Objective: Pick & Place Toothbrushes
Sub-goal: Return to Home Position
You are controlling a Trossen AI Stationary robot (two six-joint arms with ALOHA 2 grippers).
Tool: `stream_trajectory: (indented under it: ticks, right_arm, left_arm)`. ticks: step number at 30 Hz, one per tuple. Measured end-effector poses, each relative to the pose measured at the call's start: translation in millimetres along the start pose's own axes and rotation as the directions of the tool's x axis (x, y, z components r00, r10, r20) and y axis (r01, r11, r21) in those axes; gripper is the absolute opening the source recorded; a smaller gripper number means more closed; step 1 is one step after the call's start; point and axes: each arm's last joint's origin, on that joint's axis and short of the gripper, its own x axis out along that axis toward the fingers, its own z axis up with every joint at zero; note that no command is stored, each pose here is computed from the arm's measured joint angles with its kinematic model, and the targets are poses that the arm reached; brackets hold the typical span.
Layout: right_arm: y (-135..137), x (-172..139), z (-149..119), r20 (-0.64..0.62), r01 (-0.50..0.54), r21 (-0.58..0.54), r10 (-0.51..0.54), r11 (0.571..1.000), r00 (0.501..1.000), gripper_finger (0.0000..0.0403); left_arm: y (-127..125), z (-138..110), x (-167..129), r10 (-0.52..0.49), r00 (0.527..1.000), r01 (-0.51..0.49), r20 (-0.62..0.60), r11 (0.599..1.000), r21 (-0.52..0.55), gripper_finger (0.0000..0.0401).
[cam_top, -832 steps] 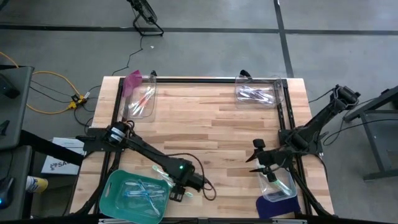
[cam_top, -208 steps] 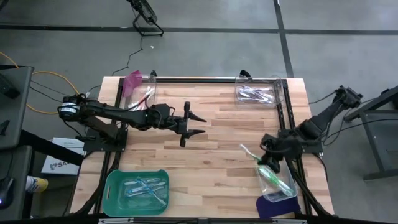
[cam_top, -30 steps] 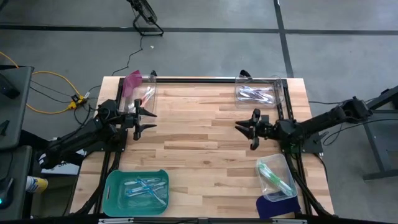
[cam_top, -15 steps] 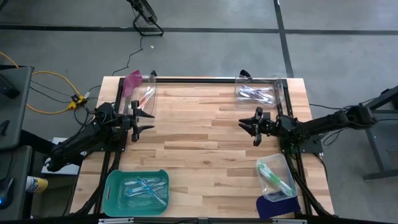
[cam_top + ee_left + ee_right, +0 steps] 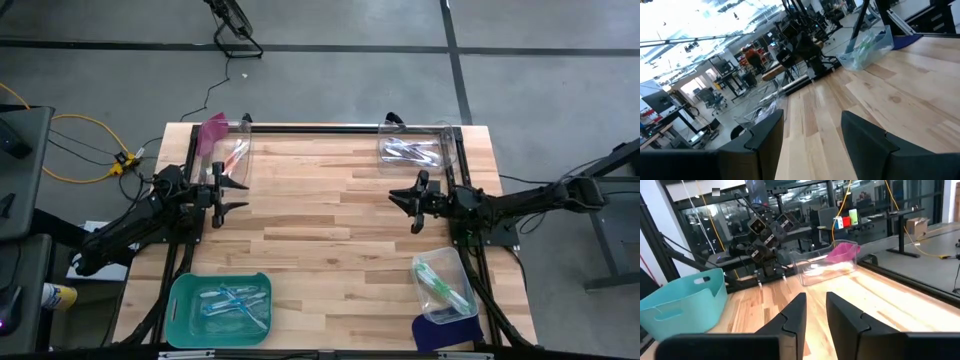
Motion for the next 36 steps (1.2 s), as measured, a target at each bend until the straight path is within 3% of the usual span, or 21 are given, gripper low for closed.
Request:
stream_trajectory:
  ticks: [5,17,32,36]
  right_arm:
    - [-1.2,-2.5,-3.0,-0.041,0.006,0.007,-0.006,1.0,0.999,0.005]
    - [-5.5,-10.9,-10.9,-0.145,0.035,-0.022,-0.038,0.999,0.989,0.0005]
    - [-8.7,-21.2,-12.8,-0.181,0.049,-0.003,-0.049,0.999,0.982,0.0002]
    - [-9.0,-21.2,-13.0,-0.181,0.058,0.0,-0.057,0.998,0.982,0.0002]
  left_arm:
    - [-4.7,-11.6,2.8,0.012,1.0,-0.011,0.02,0.999,-0.036,0.0193]
    - [-4.9,-12.6,3.3,0.013,1.0,-0.013,0.014,0.999,-0.03,0.0193]
    - [-5.2,-13.8,4.0,0.029,1.0,-0.029,-0.002,0.993,-0.111,0.0193]
    - [-6.2,-13.4,6.1,0.099,0.994,-0.104,-0.045,0.986,-0.13,0.0193]
